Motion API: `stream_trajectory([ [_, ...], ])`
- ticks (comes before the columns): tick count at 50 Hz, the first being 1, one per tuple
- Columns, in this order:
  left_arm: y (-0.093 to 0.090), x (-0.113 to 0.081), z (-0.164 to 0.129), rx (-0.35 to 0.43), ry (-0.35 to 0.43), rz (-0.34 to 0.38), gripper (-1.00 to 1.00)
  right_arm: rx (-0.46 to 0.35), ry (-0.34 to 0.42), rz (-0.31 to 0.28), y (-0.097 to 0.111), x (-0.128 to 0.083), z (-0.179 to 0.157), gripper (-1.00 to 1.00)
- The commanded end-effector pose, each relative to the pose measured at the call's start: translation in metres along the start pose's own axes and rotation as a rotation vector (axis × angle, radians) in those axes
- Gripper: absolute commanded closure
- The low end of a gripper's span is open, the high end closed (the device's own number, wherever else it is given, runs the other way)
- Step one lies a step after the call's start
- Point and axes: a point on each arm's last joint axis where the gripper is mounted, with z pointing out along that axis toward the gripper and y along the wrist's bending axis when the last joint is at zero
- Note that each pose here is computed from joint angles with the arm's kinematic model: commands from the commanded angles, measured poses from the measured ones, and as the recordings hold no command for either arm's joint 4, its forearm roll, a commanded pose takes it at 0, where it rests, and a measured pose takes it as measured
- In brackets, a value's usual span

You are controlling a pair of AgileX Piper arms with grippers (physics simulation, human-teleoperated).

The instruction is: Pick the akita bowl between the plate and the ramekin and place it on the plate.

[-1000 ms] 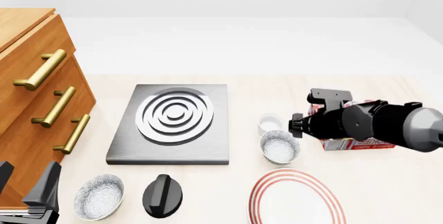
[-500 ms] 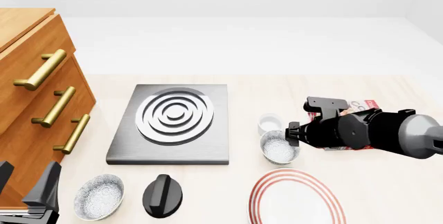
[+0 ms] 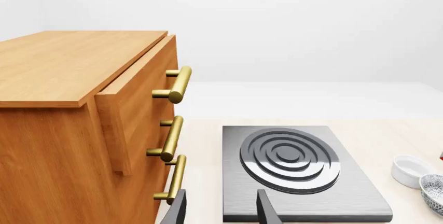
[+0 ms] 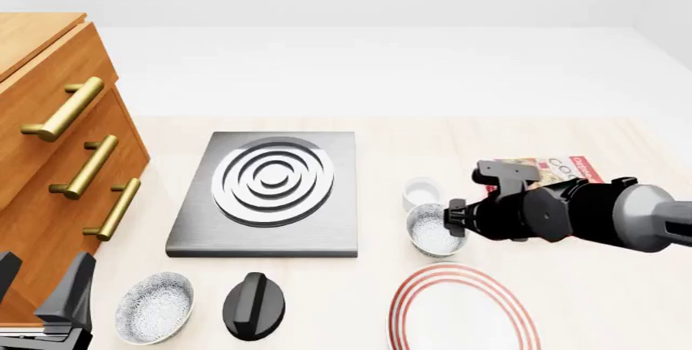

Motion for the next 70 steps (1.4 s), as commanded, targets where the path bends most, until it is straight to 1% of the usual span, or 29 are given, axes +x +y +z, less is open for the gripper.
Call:
stream_trajectory([
  [1,0.0,0.0,0.0,0.0,0.0,0.0,-1.0,0.011,-0.004,0.039,-0.006,-0.002,0.004,-1.0],
  [20,0.0,0.0,0.0,0.0,0.0,0.0,-1.0,0.018,0.019,0.052,-0.008,0.007,0.019,-1.0],
  [36,0.0,0.0,0.0,0.0,0.0,0.0,-1.0,0.018,0.022,0.049,-0.008,0.009,0.023,-1.0],
  [46,0.0,0.0,0.0,0.0,0.0,0.0,-1.0,0.017,0.022,0.058,-0.008,0.009,0.025,-1.0],
  [47,0.0,0.0,0.0,0.0,0.0,0.0,-1.0,0.027,0.012,0.059,-0.015,0.007,0.022,1.0],
  [61,0.0,0.0,0.0,0.0,0.0,0.0,-1.0,0.025,-0.002,0.057,-0.015,0.005,0.017,1.0],
  [66,0.0,0.0,0.0,0.0,0.0,0.0,-1.0,0.023,-0.017,0.051,-0.015,0.0,0.007,1.0],
  [70,0.0,0.0,0.0,0.0,0.0,0.0,-1.0,0.023,-0.044,0.053,-0.016,-0.008,-0.008,1.0],
])
